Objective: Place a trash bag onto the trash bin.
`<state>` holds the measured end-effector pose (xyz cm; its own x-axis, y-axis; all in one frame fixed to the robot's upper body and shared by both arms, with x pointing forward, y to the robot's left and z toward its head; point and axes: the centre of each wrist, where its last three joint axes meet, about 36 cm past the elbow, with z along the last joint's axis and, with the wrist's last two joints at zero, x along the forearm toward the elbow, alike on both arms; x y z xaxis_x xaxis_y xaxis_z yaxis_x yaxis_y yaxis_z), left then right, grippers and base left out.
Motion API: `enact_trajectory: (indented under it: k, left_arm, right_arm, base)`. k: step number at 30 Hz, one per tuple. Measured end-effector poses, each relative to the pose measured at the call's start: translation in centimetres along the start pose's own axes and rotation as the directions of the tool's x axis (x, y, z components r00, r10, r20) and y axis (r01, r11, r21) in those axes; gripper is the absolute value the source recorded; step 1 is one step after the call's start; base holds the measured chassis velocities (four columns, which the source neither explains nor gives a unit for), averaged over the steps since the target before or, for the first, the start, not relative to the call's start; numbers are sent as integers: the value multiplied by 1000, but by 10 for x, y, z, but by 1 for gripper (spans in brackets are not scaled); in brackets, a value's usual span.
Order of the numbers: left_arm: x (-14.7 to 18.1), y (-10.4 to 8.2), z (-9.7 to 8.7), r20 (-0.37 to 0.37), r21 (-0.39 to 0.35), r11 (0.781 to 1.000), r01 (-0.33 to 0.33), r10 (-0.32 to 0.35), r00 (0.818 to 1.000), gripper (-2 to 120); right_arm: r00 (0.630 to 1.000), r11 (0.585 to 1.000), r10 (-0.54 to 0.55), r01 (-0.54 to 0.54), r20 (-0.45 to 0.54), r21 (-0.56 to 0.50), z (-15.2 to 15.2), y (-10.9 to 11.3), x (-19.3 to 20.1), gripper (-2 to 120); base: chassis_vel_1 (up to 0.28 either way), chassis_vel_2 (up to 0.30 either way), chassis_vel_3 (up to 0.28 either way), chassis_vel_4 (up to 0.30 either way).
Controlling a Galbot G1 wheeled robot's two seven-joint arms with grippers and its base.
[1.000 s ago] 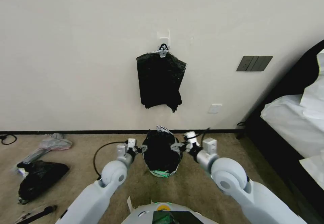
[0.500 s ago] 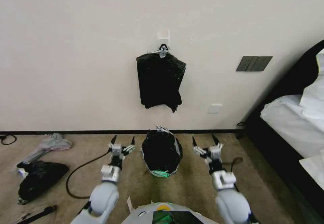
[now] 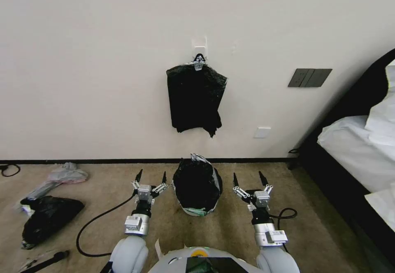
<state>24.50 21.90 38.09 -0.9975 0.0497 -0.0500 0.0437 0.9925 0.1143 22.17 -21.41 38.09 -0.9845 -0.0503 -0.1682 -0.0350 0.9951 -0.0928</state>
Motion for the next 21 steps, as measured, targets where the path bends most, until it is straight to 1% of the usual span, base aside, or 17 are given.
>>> enact_trajectory:
  k: [21]
  left_arm:
    - [-1,0,0,-5,7,1000,2,-2,1000,100]
  right_arm:
    - [1000,1000,2,-2,-4,-9,-1,0,-2,100]
  base:
    - [0,0,0,0]
